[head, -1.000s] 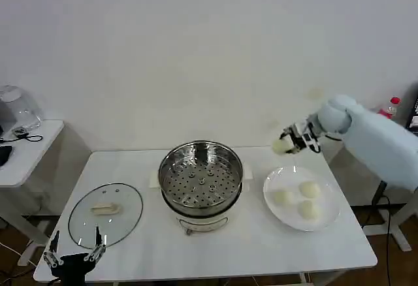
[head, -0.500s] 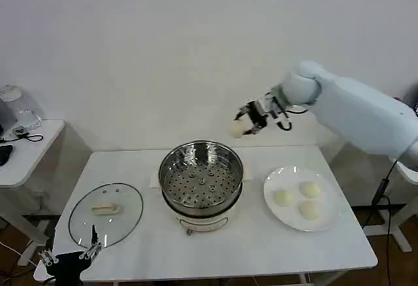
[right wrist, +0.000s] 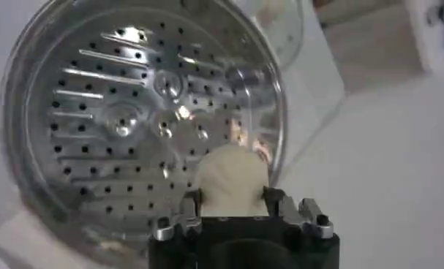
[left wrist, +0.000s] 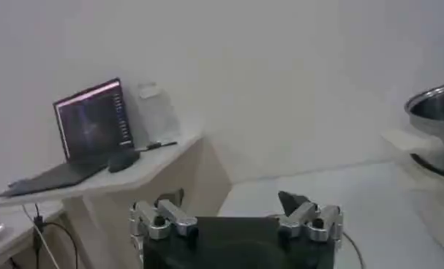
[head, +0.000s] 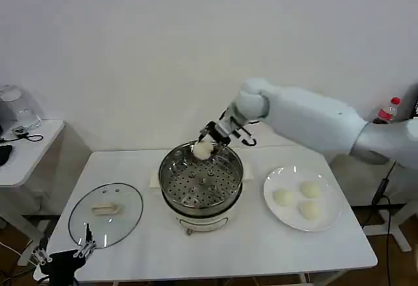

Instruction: Take steamed baozi put them in steamer then cover it.

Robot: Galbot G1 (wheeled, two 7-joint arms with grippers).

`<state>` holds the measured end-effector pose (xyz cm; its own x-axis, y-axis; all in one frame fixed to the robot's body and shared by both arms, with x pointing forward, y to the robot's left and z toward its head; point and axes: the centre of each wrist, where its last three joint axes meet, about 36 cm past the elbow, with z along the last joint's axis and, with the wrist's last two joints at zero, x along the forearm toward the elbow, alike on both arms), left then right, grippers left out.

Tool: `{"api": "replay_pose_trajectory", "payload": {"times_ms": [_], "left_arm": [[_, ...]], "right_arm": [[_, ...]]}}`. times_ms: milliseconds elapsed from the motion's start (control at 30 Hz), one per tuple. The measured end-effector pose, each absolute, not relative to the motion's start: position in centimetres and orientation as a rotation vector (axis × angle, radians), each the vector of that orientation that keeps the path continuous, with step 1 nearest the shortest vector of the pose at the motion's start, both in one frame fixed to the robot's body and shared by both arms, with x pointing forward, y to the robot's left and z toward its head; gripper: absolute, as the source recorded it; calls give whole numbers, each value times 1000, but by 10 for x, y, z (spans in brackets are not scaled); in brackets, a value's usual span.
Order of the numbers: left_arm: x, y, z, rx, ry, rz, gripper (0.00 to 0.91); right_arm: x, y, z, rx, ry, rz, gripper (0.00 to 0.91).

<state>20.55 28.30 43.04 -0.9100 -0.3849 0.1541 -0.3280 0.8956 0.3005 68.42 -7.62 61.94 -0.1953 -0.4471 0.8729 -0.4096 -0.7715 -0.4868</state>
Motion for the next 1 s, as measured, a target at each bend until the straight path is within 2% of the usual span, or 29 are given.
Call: {"api": "replay_pose_trajectory", "payload": {"times_ms": [833,867,900,933,1000], "left_arm": [[205,283,430,557,-2852,-386,907],[206,283,430,556,-2853,-385,907],[206,282,430,555,-2854,-384,907],[206,282,430,555,-2854,-383,907],[206,282,431,557,-2855,-381,907]], "right_arm": [[710,-49,574,-1876,741,-2233,605],[711,-49,573,-1875,737,-2234,625],[711,-50,572,-1873,734,-2233,736],[712,-51,572,-1871,732,-2231,897],[712,-51,573,-1867,729,-2228,907]]}}
